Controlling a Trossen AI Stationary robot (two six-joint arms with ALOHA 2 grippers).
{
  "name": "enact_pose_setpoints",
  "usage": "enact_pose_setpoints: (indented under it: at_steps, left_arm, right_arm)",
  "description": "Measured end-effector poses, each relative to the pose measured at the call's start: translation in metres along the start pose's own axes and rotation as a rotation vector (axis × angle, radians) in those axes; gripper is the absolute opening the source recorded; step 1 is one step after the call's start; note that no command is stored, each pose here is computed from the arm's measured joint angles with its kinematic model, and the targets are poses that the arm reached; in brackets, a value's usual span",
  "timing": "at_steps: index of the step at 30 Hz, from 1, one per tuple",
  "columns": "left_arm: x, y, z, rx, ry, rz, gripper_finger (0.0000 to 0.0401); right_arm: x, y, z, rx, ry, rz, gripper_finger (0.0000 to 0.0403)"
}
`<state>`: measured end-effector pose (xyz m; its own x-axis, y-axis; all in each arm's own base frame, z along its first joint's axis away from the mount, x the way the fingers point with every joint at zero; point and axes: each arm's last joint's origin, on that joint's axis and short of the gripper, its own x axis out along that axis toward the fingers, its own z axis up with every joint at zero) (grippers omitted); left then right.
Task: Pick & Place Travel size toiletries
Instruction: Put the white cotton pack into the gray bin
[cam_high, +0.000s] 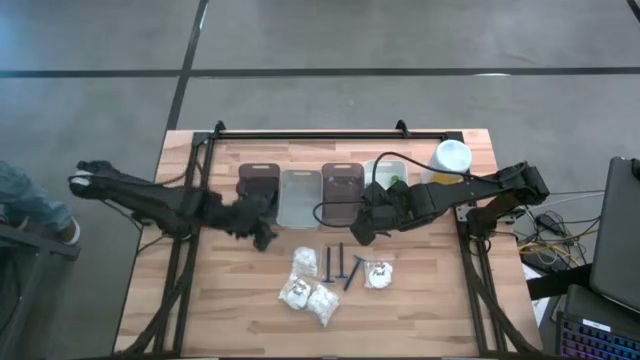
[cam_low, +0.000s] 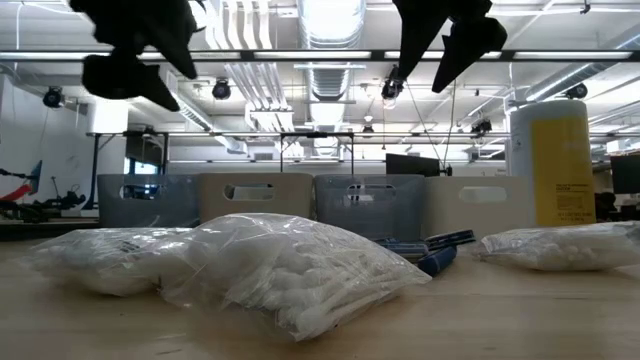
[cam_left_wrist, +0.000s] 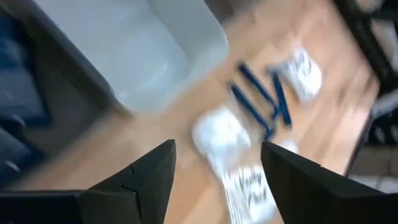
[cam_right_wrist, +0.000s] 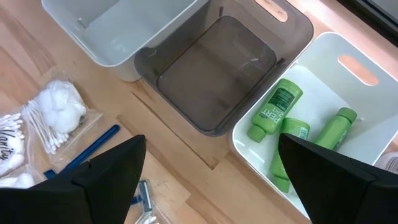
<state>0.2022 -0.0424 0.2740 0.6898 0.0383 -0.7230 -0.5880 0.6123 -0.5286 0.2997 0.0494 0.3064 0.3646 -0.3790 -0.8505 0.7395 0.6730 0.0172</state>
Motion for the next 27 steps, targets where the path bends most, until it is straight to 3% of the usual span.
enact_pose_setpoints:
  at_steps: [8, 18, 27]
  left_arm:
    - [0.025, -0.043, -0.044, 0.106, 0.052, -0.162, 0.0241]
    - [0.083, -0.043, -0.065, 0.151, 0.101, -0.003, 0.0241]
    - [0.103, -0.03, -0.056, 0.006, 0.058, 0.119, 0.0241]
  right_arm:
    - [-0.001, 0.001, -0.002, -0.005, 0.008, 0.011, 0.0364]
    - [-0.001, 0.002, -0.002, -0.013, 0.037, 0.034, 0.0364]
    - [-0.003, 0.005, -0.006, -0.022, 0.059, 0.056, 0.0364]
